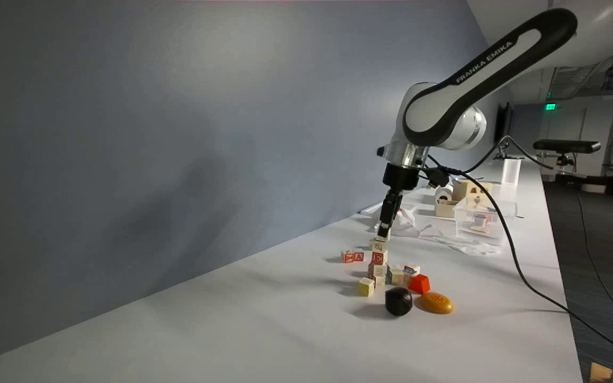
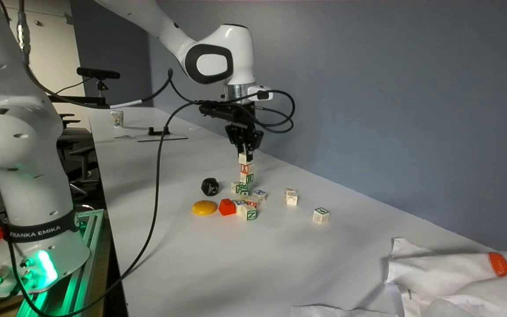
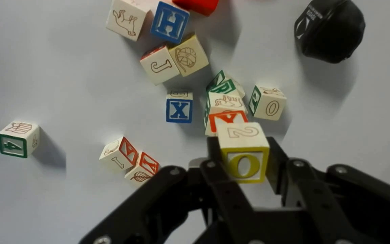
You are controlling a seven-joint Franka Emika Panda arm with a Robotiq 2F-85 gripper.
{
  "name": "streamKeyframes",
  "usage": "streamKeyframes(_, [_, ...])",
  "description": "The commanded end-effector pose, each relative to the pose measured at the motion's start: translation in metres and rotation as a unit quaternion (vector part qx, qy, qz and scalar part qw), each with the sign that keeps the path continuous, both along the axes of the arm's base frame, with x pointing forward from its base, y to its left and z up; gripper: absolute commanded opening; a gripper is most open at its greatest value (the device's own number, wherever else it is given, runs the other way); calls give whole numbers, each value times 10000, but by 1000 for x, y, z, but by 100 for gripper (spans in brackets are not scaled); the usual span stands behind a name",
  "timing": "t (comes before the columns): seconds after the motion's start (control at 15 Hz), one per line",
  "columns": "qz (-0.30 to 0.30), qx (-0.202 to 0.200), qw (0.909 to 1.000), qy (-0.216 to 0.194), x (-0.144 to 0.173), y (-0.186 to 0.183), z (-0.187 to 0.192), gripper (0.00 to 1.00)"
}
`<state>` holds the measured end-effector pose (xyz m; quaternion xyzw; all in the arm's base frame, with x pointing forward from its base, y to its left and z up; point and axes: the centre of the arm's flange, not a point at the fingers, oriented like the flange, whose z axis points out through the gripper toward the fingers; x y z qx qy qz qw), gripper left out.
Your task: Pick up the square objects from the counter and place them on top of the other objects
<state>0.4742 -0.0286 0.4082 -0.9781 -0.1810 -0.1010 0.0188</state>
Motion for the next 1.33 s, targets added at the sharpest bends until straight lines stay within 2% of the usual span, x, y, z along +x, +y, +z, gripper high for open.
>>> streamKeyframes(0.0, [16,-86,9999,-64,0,1,-3,9])
streamKeyframes(0.73, [79,-160,9997,-161,5,3,-2,9])
streamKeyframes(0.8, [82,-170,9997,-141,5,3,-3,28])
streamKeyframes(1.0, [94,-191,9997,-118,5,3,-5,65])
streamKeyframes(1.27, [92,-178,9997,-119,5,4,-2,94])
